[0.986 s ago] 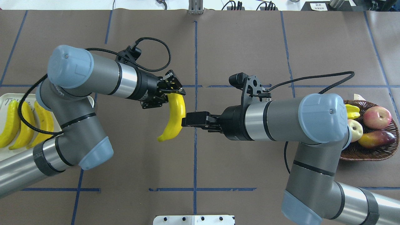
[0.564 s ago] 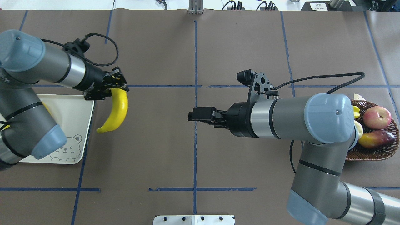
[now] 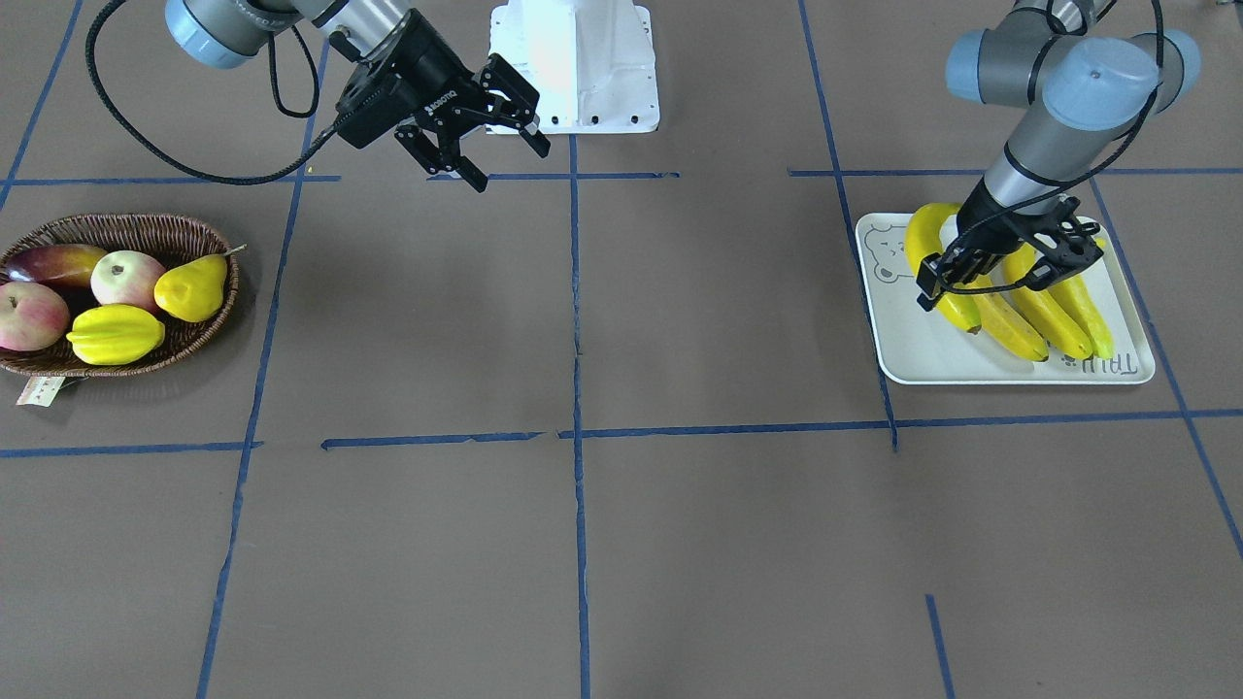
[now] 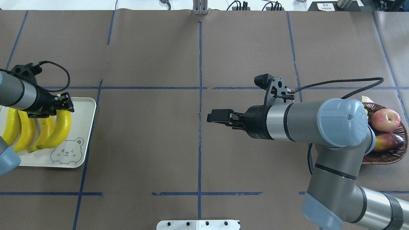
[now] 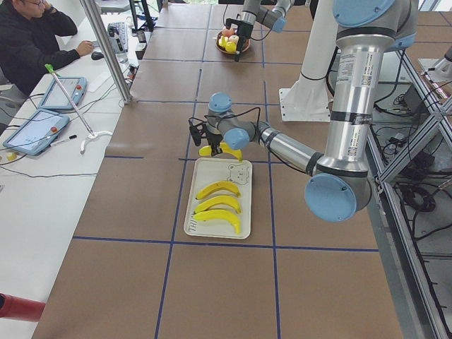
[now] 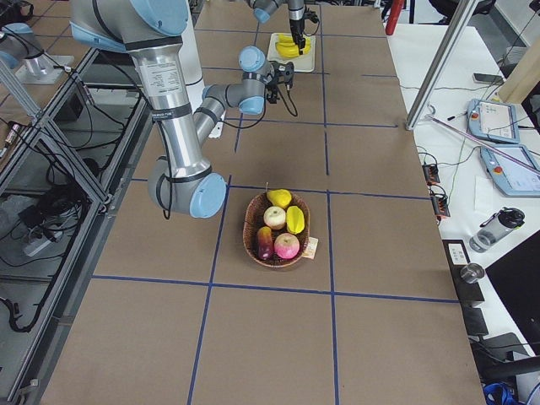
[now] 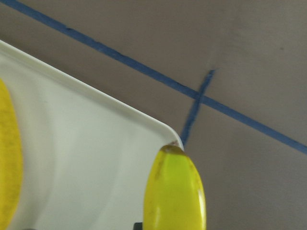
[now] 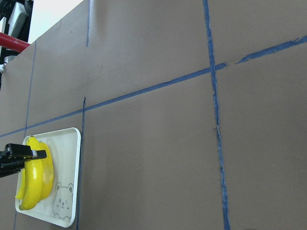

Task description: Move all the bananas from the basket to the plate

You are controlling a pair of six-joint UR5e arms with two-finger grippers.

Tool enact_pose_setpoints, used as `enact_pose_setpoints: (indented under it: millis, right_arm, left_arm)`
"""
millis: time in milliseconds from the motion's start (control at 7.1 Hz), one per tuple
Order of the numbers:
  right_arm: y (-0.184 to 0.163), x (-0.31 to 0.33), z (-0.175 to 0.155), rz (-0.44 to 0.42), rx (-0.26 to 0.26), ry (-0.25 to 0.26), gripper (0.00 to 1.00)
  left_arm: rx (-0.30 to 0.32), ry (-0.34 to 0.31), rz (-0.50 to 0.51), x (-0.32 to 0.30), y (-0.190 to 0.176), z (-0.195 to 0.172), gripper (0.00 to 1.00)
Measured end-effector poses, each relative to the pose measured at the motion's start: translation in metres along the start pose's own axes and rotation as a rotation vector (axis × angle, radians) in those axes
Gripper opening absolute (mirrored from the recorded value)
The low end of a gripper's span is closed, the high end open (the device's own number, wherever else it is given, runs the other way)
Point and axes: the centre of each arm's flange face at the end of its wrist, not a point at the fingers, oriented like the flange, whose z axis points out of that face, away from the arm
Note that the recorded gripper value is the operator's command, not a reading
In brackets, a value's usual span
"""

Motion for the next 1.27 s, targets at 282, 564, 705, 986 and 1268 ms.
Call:
enact_pose_setpoints:
  millis: [282, 564, 705, 986, 1268]
  right_arm:
    - [-0.001, 0.003, 0.0, 0.002, 0.001, 0.011, 1.0]
    - [-0.004, 0.004, -0.002, 0.004, 0.008, 0.02, 1.0]
    - [-0.008, 0.005, -0.003, 0.005, 0.013, 0.023, 1.0]
    - [-0.014, 0.007, -0.005, 0.011, 0.023, 0.044, 1.0]
    - [-0.038, 0.015, -0.014, 0.024, 0.042, 0.124, 1.0]
  left_arm:
    - [0.009, -0.043, -0.002, -0.012, -0.006, 0.02, 0.05]
    - [0.007, -0.043, 0.0, -0.006, -0.007, 0.025, 0.99]
    - [0.001, -0.04, 0.005, -0.002, -0.004, 0.026, 1.0]
    - [-0.007, -0.041, 0.023, 0.001, 0.002, 0.03, 1.0]
    - [-0.01, -0.015, 0.051, 0.008, 0.006, 0.016, 1.0]
